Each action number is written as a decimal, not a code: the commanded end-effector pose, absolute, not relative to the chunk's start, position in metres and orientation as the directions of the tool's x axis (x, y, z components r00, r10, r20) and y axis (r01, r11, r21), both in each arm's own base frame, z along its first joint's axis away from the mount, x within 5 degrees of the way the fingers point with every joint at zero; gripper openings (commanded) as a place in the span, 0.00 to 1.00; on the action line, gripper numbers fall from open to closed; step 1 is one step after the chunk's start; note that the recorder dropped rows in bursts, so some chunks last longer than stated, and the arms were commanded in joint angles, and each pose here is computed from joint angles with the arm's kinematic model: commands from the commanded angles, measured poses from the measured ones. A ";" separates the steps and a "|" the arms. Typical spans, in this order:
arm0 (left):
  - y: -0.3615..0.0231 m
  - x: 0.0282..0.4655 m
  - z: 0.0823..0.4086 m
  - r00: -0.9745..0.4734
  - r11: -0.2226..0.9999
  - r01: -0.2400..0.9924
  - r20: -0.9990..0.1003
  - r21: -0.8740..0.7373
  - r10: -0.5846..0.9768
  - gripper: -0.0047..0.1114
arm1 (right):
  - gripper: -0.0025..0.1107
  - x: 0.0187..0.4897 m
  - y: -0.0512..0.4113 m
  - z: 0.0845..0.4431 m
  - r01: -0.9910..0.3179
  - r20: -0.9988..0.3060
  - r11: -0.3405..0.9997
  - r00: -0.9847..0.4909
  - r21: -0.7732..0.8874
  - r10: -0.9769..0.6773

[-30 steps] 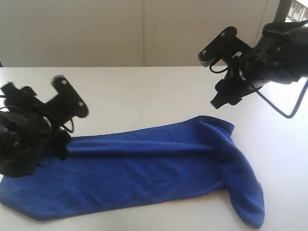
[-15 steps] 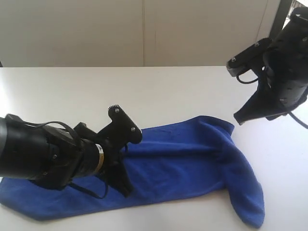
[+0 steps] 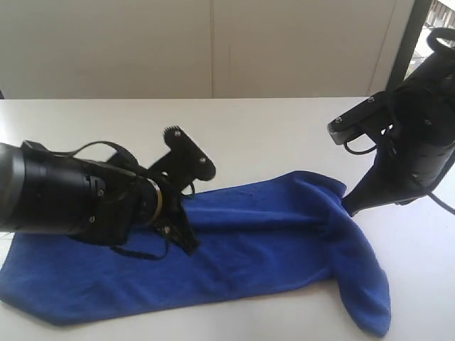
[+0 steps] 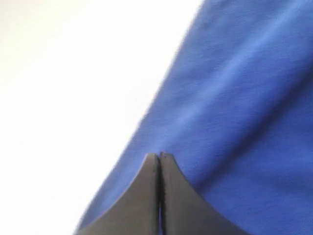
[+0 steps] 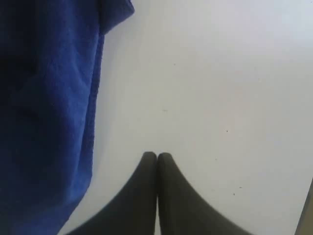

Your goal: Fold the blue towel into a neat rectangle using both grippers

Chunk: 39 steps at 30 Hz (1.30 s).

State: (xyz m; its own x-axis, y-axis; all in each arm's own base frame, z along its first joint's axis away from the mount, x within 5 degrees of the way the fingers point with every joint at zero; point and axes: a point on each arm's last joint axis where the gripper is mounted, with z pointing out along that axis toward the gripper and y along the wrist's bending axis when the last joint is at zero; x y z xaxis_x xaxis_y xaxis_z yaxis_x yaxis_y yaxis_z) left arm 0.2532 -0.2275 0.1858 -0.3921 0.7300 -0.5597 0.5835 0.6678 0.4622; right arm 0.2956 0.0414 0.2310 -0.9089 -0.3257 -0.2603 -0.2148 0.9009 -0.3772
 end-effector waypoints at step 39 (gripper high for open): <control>-0.213 0.223 0.167 -0.373 0.372 0.925 -0.003 -0.074 0.928 0.04 | 0.02 0.302 0.055 0.229 -0.292 -0.364 0.916 -0.850 -0.276 -0.381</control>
State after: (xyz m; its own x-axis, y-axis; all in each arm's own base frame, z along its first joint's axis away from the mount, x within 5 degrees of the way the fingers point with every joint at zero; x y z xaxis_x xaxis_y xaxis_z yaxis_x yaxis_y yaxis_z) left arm 0.2247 -0.2103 0.1536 -0.3526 0.9332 0.0698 0.9273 0.3585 -0.1081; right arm 0.3002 0.0502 0.2294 -0.8739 -0.3563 -0.3306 -0.2548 0.9151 -0.3126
